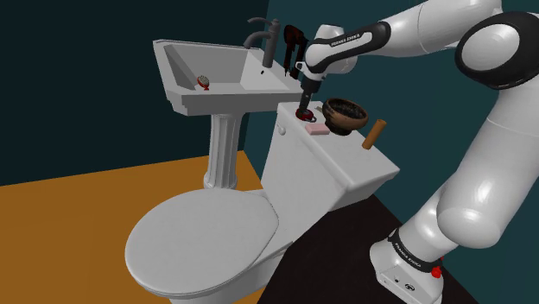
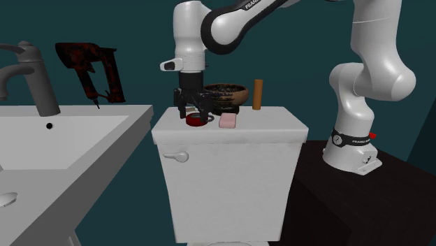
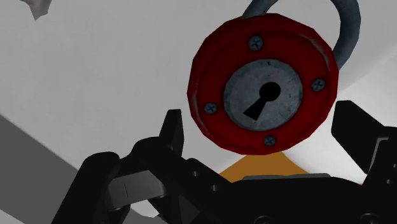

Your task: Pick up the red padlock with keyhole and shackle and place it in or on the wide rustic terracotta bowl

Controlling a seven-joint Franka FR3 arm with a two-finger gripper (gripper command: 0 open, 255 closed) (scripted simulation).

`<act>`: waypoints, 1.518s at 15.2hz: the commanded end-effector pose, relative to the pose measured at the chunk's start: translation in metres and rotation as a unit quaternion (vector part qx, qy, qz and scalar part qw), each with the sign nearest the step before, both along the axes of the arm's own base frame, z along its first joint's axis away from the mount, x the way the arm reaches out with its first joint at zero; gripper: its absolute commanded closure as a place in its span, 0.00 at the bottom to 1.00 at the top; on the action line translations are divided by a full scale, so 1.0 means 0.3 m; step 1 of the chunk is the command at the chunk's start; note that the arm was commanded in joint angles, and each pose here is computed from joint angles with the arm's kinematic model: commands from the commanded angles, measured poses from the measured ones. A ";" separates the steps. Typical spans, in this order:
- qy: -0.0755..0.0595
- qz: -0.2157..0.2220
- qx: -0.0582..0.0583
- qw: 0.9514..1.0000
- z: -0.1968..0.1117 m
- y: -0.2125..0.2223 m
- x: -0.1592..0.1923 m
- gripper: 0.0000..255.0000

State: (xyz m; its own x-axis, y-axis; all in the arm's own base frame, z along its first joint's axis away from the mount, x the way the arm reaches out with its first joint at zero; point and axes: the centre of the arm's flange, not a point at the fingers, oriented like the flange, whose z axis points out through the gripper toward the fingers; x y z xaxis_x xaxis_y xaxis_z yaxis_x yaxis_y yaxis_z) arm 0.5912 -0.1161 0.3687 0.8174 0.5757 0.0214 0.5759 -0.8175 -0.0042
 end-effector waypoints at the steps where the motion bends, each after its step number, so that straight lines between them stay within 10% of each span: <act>1: 0.000 0.000 0.000 1.000 -0.026 0.004 0.000 0.00; 8: 0.000 0.000 0.000 1.000 -0.026 0.004 0.001 0.00; 9: 0.000 0.000 0.000 1.000 -0.026 0.004 0.001 1.00; 23: 0.000 0.000 0.000 1.000 0.062 0.004 0.001 1.00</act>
